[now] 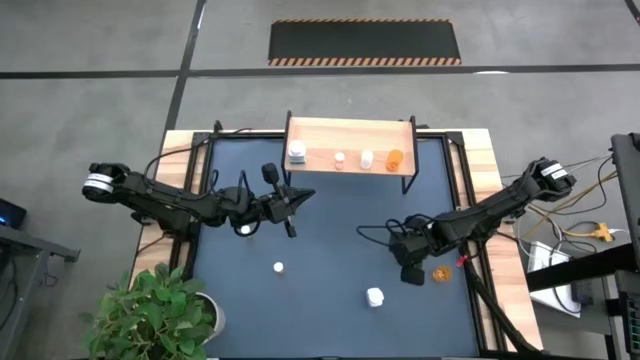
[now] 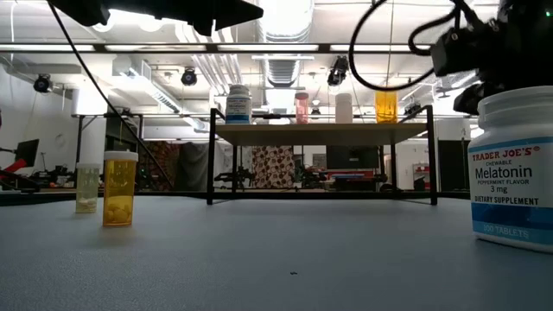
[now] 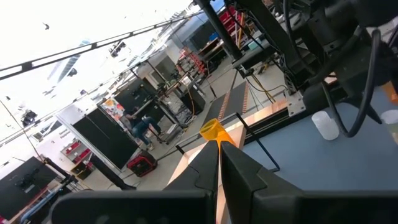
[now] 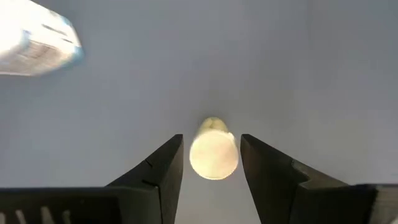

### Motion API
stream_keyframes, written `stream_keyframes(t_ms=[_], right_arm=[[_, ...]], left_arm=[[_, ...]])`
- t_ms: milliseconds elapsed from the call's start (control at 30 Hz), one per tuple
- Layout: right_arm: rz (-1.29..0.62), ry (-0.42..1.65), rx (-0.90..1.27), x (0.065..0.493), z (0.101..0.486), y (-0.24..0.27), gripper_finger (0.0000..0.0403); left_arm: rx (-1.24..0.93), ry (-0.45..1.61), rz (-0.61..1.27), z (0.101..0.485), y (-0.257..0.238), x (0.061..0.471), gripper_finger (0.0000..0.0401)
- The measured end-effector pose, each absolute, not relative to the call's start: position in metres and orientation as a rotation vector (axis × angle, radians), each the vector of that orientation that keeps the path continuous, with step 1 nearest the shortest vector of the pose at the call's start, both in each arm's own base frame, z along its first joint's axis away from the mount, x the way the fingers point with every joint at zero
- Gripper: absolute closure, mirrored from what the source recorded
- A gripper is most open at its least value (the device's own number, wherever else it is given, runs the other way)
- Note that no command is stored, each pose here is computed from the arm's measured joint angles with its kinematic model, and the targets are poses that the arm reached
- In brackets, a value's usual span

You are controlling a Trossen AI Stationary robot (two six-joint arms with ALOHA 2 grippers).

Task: Pick and place medicine bottles onto shelf by color
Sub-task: Put the right yellow pill bottle on the shelf

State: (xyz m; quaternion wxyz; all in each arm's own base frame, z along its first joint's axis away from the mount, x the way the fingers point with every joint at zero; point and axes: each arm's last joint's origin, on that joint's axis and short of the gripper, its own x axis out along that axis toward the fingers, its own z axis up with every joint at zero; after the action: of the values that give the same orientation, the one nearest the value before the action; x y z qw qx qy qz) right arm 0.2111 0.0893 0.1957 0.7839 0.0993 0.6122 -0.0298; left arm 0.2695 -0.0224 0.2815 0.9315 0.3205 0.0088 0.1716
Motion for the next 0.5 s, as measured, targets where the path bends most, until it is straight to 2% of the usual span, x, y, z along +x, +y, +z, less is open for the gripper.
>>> stream_keyframes(t_ms=[233,500], right_arm=[[-0.042,1.276,0.234,0.22,0.218,0.093,0.0253],[-0.027,1.235,0.249,0.229,0.262,0.097,0.0253]], left_arm=[[0.656,0.018,0.351,0.282,-0.022,0.269,0.0401],[0.656,0.018,0.351,0.282,-0.022,0.269,0.0401]])
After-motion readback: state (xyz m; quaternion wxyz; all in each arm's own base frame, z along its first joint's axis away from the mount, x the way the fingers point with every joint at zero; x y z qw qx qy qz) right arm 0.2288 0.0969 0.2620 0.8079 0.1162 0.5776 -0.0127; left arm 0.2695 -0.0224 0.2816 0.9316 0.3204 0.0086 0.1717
